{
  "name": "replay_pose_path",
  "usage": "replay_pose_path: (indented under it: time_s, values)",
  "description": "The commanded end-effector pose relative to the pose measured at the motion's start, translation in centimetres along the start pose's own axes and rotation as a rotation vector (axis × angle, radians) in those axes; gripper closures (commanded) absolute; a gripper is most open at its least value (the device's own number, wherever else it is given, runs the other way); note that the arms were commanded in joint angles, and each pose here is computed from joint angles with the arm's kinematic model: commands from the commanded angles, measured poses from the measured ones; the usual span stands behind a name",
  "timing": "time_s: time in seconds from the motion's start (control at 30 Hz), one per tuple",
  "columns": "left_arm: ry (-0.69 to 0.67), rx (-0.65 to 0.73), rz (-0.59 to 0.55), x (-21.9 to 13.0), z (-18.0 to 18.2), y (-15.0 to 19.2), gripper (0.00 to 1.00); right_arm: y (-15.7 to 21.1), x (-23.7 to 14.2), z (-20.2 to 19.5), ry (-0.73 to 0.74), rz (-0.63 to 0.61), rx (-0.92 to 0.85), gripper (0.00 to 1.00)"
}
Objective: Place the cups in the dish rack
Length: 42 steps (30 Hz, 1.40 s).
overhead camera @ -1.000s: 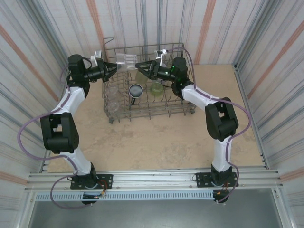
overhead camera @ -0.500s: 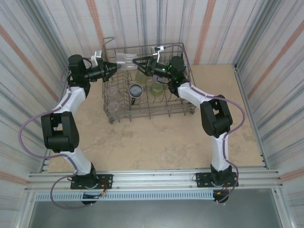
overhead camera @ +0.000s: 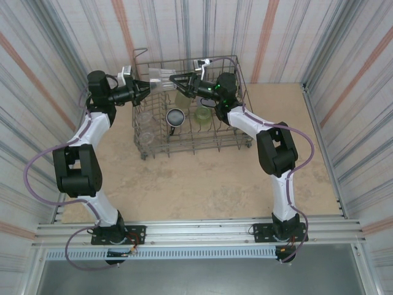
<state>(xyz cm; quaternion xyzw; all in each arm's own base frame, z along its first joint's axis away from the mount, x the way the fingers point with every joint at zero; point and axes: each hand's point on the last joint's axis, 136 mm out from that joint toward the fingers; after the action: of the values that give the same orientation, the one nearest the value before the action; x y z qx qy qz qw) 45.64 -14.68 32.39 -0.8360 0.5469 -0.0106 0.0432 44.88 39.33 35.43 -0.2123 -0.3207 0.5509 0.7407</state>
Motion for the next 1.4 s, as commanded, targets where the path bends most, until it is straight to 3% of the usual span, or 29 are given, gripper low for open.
replay_pose_path:
  time_s: [0.0, 0.17, 0.33, 0.6, 1.0, 1.2, 1.37]
  values:
    - [0.014, 0.048, 0.015, 0.0, -0.3, 0.1, 0.84, -0.7, 0.7, 1.9, -0.053, -0.008, -0.036, 0.51]
    - [0.01, 0.065, -0.013, -0.9, -0.9, -0.2, 0.54, -1.4, 0.5, 2.1, -0.045, -0.017, -0.042, 0.59]
    - [-0.035, 0.113, -0.116, -3.6, -1.6, -1.4, 0.21, -2.3, -0.2, 1.5, 0.023, -0.001, -0.042, 0.64]
    - [-0.129, 0.163, -0.231, -7.1, -1.9, -2.8, 0.02, -2.1, -0.7, -1.0, 0.226, 0.096, -0.087, 0.67]
    - [-0.354, 0.229, -0.371, -10.4, 0.2, -4.0, 0.01, -0.8, -0.5, -5.9, 0.519, 0.273, -0.149, 0.69]
    - [-0.478, 0.249, -0.427, -11.7, 1.9, -4.7, 0.02, -0.1, -0.1, -6.7, 0.567, 0.303, -0.2, 0.68]
    - [-0.568, 0.281, -0.431, -11.4, 2.9, -4.4, 0.19, 0.2, -0.8, -7.1, 0.615, 0.329, -0.227, 0.68]
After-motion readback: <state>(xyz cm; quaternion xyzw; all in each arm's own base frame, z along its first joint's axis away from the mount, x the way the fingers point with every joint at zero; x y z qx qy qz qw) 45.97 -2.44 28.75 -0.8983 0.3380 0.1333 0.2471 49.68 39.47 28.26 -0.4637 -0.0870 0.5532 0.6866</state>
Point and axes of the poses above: each hand's point on the last joint's axis, 136 mm out from that joint toward the fingers, its own x axis out along the fingers, its own z axis along the line the jaws close on, y = z × x, and after that the axes turned 12 degrees about -x, right-handed
